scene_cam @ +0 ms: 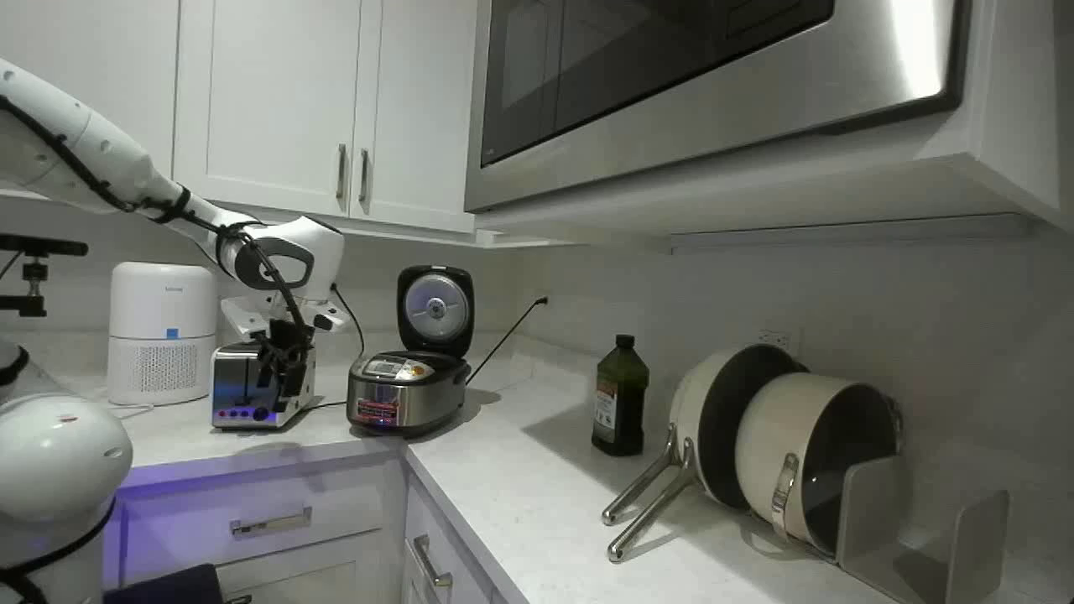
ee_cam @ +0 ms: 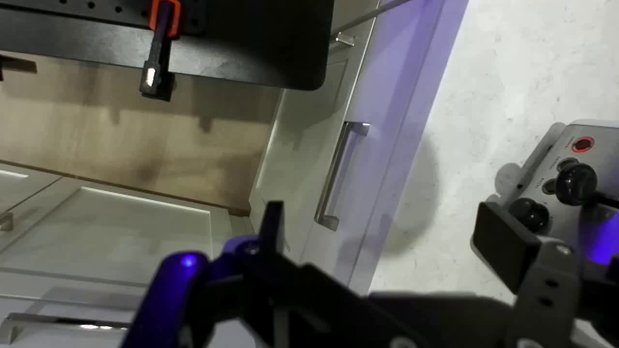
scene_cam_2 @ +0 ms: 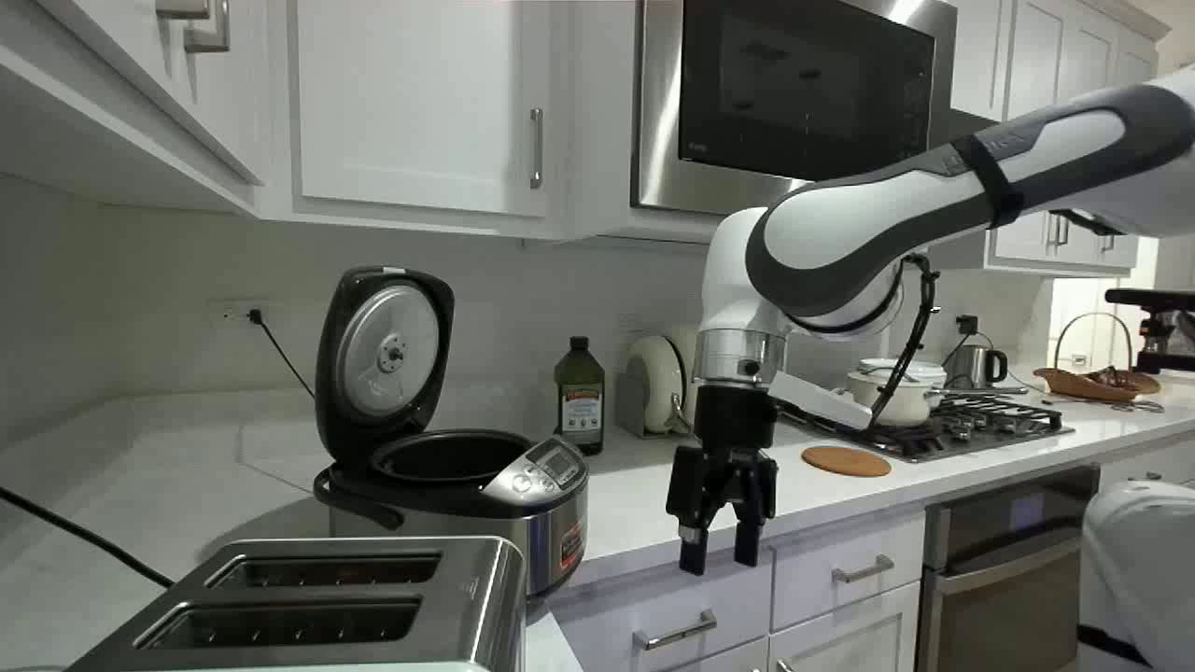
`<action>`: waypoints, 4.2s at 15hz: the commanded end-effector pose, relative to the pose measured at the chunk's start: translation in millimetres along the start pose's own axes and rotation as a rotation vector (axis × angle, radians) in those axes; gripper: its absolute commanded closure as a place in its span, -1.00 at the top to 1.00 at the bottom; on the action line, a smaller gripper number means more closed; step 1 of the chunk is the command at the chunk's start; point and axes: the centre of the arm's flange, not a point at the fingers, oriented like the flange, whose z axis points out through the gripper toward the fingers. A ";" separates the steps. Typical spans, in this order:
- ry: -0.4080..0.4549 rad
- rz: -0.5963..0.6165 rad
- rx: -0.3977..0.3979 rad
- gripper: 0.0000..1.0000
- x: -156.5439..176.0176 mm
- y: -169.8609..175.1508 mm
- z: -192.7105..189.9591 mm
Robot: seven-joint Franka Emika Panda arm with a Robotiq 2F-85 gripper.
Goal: Press the button to release the lever on the toaster upwards
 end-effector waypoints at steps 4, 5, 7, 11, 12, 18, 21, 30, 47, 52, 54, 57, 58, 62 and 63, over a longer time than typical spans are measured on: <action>-0.018 -0.080 -0.002 1.00 -17.2 -2.7 0.1; -0.030 -0.132 -0.006 1.00 -24.0 -2.5 0.5; -0.056 -0.234 -0.001 1.00 -37.7 -2.6 0.0; -0.078 -0.397 0.040 1.00 -65.8 -5.5 -2.5; -0.075 -0.435 0.062 1.00 -72.1 -6.7 -2.7; 0.028 -0.608 0.219 1.00 -99.3 -29.1 11.0; 0.155 -0.657 0.250 1.00 -101.8 -49.8 10.8; 0.425 -0.758 0.191 1.00 -120.9 -76.8 18.5; 0.284 -0.734 0.013 -1.00 -138.2 -58.6 25.7; 0.137 -0.757 0.035 -1.00 -140.9 -64.1 42.6; 0.089 -0.768 0.039 -1.00 -141.6 -68.2 50.9; 0.037 -0.786 0.038 -1.00 -143.0 -75.3 65.2; 0.025 -0.790 0.040 -1.00 -143.7 -77.6 69.5; 0.007 -0.817 0.063 -1.00 -146.8 -92.4 86.8; 0.022 -0.826 0.069 -1.00 -147.2 -96.1 91.6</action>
